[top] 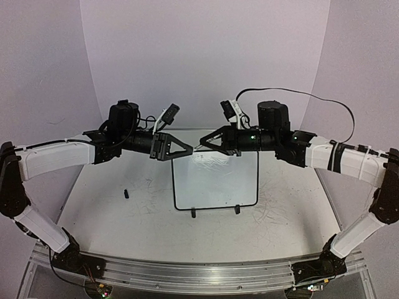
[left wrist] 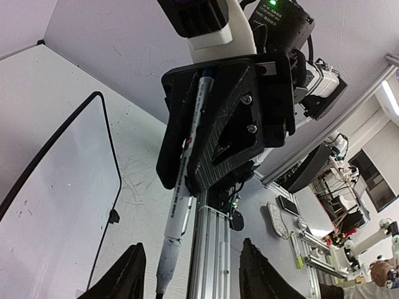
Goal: Write a sentence on the whiteboard
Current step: Pass from the right arm to the left
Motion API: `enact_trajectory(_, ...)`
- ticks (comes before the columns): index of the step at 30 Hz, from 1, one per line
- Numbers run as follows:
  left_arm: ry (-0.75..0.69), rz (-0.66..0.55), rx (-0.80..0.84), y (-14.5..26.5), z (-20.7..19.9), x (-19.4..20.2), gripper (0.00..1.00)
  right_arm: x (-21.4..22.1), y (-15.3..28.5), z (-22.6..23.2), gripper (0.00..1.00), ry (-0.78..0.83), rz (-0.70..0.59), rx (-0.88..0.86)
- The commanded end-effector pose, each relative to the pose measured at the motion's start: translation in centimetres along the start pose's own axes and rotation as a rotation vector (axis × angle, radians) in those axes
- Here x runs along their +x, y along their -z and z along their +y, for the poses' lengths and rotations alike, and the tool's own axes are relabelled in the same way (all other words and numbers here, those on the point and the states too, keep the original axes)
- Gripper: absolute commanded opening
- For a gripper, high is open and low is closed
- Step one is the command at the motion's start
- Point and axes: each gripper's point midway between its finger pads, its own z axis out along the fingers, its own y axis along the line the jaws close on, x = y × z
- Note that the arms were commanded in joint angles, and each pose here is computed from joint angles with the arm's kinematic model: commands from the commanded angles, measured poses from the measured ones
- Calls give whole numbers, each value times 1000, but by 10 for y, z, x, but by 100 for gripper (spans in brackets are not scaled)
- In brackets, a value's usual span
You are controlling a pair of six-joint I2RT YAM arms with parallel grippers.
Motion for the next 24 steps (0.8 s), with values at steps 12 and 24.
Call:
enact_trajectory(12,-73,3,112,-5,-30,-12,18,-11,-3,30,0,64,10,-115)
enact_trajectory(24,-114,76,114,-1,-32,8,0,16,8,45,65,158,160,-191)
